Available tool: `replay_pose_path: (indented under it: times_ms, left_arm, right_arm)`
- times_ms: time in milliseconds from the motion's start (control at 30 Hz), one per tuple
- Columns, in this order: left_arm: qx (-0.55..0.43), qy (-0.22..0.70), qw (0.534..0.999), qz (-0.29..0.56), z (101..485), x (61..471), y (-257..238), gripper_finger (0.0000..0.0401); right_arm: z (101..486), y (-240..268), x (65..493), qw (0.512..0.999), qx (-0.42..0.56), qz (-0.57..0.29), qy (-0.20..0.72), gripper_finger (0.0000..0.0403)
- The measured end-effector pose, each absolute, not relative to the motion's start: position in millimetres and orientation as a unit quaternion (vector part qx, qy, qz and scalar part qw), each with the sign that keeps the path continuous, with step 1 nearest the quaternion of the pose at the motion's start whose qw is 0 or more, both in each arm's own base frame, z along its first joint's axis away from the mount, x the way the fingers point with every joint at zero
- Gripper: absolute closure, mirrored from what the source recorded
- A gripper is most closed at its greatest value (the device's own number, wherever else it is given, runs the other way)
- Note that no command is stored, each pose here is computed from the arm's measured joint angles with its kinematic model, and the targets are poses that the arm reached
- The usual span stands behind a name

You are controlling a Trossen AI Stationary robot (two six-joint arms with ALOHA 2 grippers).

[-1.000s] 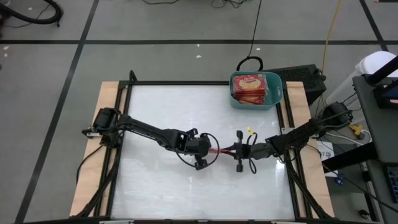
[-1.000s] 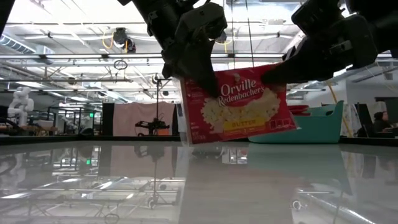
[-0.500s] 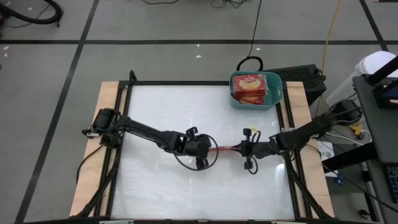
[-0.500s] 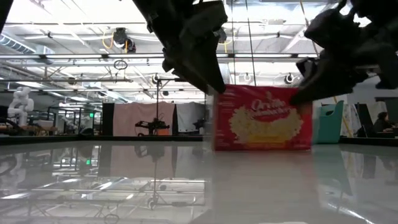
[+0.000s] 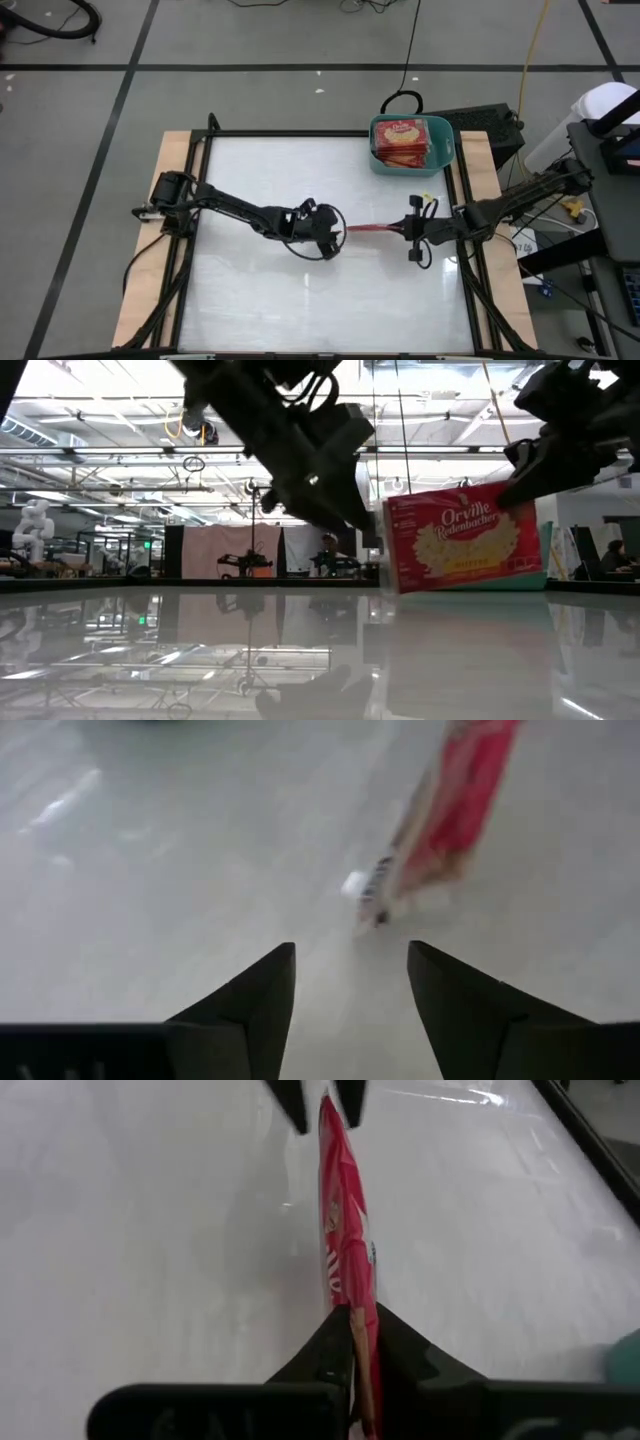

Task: Sort popcorn bags into baskets
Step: Put the red popcorn bag into the green bin

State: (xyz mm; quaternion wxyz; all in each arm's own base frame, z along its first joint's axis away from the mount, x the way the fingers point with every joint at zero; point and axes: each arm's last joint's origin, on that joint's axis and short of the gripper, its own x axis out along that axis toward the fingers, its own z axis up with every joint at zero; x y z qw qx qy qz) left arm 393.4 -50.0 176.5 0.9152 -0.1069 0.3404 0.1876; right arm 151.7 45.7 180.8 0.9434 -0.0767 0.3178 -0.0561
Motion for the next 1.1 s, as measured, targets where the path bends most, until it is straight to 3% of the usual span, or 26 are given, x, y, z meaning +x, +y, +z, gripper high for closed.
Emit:
replay_pose_path:
  times_ms: [300, 600, 767, 933, 1100]
  left_arm:
    - [-0.109, 0.237, 0.957, 0.127, 145, 375, -61, 0.0206]
    - [-0.085, 0.239, 0.957, 0.143, 128, 369, -54, 0.0111]
    - [-0.057, 0.173, 0.977, 0.111, 126, 380, -58, 0.0078]
    - [-0.056, 0.127, 0.988, 0.074, 112, 390, -58, 0.0111]
    - [-0.051, 0.106, 0.990, 0.077, 104, 396, -54, 0.0191]
  right_arm:
    - [170, 44, 146, 0.941, -0.027, -0.074, 0.330, 0.0395]
    - [149, 45, 145, 0.964, 0.015, -0.039, 0.263, 0.0396]
    - [141, 44, 142, 0.968, 0.033, -0.041, 0.246, 0.0396]
    - [140, 44, 142, 0.969, 0.034, -0.041, 0.242, 0.0396]
    - [141, 44, 142, 0.970, 0.034, -0.040, 0.239, 0.0394]
